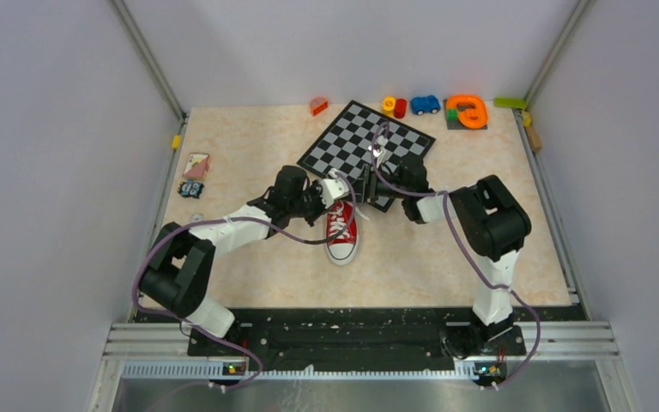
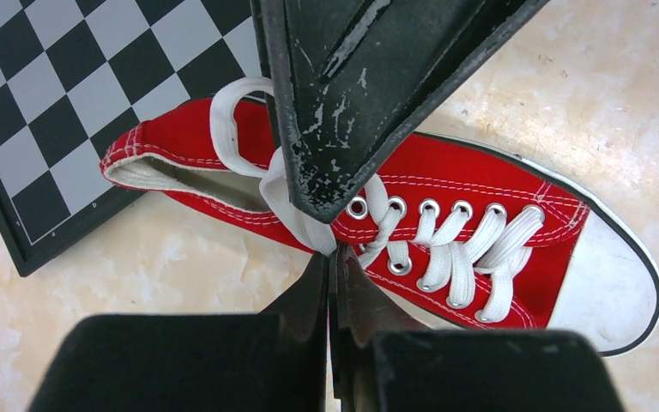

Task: Tie the shoes
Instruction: Wrap the shoelace around the shoelace.

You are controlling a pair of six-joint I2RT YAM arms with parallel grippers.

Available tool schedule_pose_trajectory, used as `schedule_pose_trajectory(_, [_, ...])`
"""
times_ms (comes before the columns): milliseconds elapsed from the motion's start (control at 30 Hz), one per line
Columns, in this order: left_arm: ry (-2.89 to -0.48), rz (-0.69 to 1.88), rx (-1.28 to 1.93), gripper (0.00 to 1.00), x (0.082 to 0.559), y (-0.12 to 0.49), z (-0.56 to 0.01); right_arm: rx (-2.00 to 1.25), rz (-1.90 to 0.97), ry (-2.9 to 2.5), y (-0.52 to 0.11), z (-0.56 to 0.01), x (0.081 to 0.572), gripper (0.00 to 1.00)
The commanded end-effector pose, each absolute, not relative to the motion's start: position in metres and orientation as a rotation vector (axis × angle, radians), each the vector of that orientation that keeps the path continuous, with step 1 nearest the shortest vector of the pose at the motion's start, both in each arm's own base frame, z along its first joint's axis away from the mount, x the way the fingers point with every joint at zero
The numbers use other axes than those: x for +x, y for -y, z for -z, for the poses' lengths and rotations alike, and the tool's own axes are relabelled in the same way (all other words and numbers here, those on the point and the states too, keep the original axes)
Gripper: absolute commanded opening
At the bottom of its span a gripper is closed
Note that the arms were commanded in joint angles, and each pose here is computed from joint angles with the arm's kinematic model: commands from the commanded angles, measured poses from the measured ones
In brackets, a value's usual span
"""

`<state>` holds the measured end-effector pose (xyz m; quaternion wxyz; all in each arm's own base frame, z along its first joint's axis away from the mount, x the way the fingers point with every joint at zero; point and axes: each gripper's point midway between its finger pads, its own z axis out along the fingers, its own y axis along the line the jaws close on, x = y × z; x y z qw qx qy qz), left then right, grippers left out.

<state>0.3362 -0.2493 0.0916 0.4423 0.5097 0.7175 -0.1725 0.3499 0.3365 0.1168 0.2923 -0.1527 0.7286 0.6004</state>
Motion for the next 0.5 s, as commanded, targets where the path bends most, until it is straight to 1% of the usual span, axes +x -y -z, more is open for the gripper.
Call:
schedule_pose_trajectory(0, [-1.757,0.387,1.272,0.00,0.3460,0.2497,-0.1010,-0.458,-1.596,-1.873,-0.3455,-0.1288,0.3586,0.53])
schedule_pose_trajectory(67, [-1.756,0.385,1.271,0.00,0.3467,0.2501,-0.1012,-0.463,-1.593,-1.884,-0.3473,-0.1276,0.3587,0.49])
schedule_pose_trajectory(233, [-1.752,0.383,1.277,0.00,0.3464,0.2508,-0.1010,-0.469,-1.580,-1.904,-0.3494,-0.1231,0.3585,0.45])
schedule_pose_trajectory(467, [-1.732,0.380,1.288,0.00,0.3458,0.2540,-0.1043,-0.496,-1.537,-1.933,-0.3527,-0.1194,0.3553,0.47])
